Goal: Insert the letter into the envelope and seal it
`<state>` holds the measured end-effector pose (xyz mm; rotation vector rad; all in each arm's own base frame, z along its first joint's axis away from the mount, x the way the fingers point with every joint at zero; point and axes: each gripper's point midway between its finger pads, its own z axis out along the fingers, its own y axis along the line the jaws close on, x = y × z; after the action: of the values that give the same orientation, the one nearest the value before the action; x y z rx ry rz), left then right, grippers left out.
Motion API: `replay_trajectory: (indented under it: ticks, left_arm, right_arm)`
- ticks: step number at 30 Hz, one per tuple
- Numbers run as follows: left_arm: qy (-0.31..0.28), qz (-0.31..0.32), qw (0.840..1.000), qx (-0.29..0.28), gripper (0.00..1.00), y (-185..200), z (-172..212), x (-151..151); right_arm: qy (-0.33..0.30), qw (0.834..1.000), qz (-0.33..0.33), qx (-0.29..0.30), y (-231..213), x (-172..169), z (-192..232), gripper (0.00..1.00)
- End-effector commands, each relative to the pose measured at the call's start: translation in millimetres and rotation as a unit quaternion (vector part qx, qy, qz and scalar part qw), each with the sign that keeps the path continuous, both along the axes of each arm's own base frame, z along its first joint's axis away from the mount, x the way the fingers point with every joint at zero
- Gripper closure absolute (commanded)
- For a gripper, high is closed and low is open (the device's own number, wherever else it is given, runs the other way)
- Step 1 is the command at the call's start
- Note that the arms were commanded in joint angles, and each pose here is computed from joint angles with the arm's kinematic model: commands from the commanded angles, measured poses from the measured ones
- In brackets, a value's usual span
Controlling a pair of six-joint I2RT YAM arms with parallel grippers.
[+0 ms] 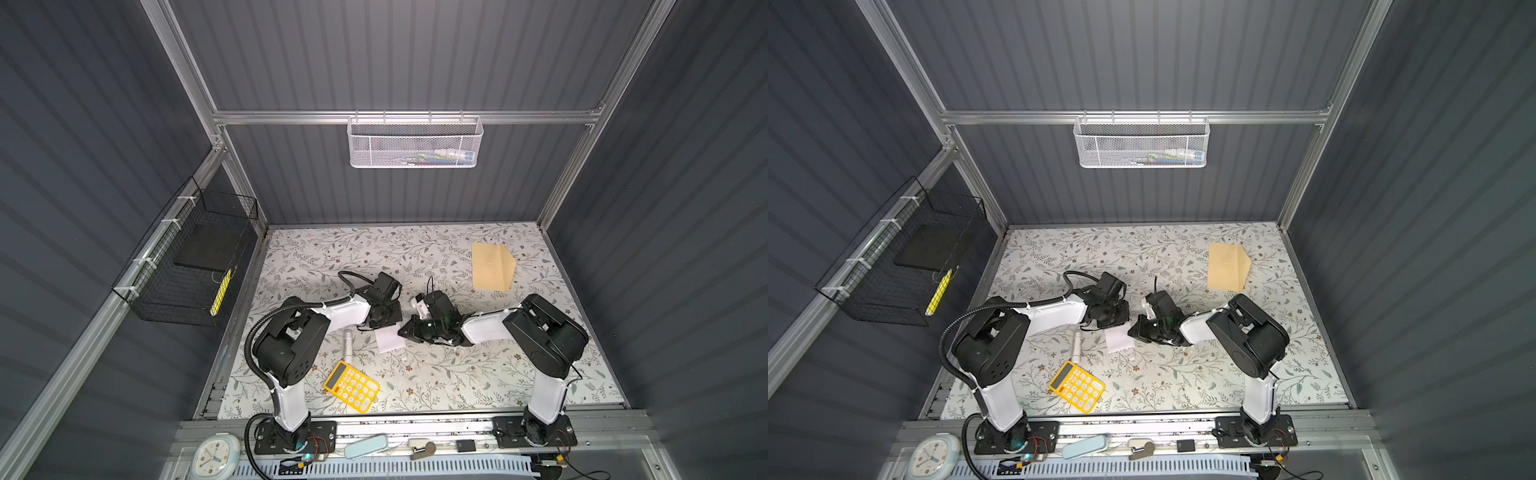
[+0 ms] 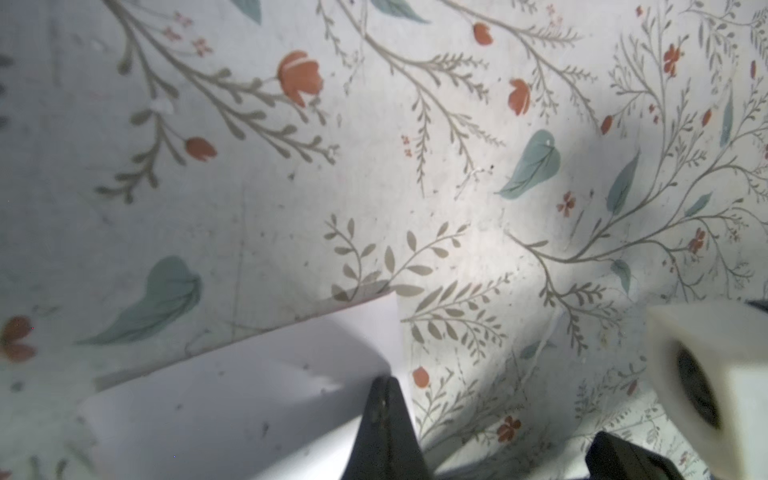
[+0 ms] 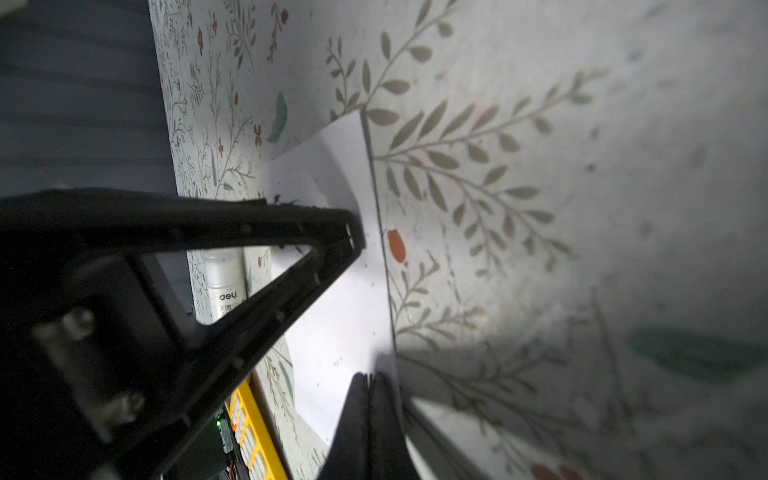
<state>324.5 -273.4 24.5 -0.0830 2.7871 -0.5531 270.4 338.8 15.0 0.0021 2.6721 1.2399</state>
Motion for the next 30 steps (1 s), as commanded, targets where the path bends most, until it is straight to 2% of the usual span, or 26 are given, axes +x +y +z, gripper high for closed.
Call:
replay_trajectory:
  ticks: [1, 8, 11, 14, 17, 19, 24, 30]
  left_arm:
    - [-0.011, 0.011, 1.000, 0.025, 1.00, 7, -5, 16]
    - [-0.022, 0.032, 0.997, 0.066, 1.00, 23, -13, 33]
    - [-0.031, 0.031, 0.998, 0.054, 1.00, 19, -7, 38]
    - [-0.050, 0.025, 0.998, 0.013, 1.00, 6, 17, 40]
    - [-0.067, -0.002, 0.998, -0.013, 1.00, -11, 43, 28]
    - [-0.055, -0.019, 0.998, -0.029, 1.00, -19, 48, 14]
    - [-0.023, -0.027, 0.999, -0.033, 1.00, -17, 31, -14]
    - [0.006, -0.018, 1.000, -0.016, 1.00, -10, 2, -32]
  right_arm:
    - [0.044, 0.998, -0.003, -0.051, -17, -20, -30, 0.98]
    - [0.044, 0.998, -0.002, -0.050, -16, -20, -30, 0.98]
    - [0.043, 0.998, -0.003, -0.050, -16, -20, -30, 0.98]
    - [0.044, 0.998, -0.003, -0.050, -16, -20, -30, 0.98]
    - [0.044, 0.998, -0.003, -0.051, -16, -20, -30, 0.98]
    - [0.044, 0.998, -0.004, -0.052, -17, -20, -30, 0.98]
    - [0.045, 0.998, -0.004, -0.051, -15, -20, -30, 0.98]
    - [0.045, 0.998, -0.001, -0.053, -15, -21, -29, 0.98]
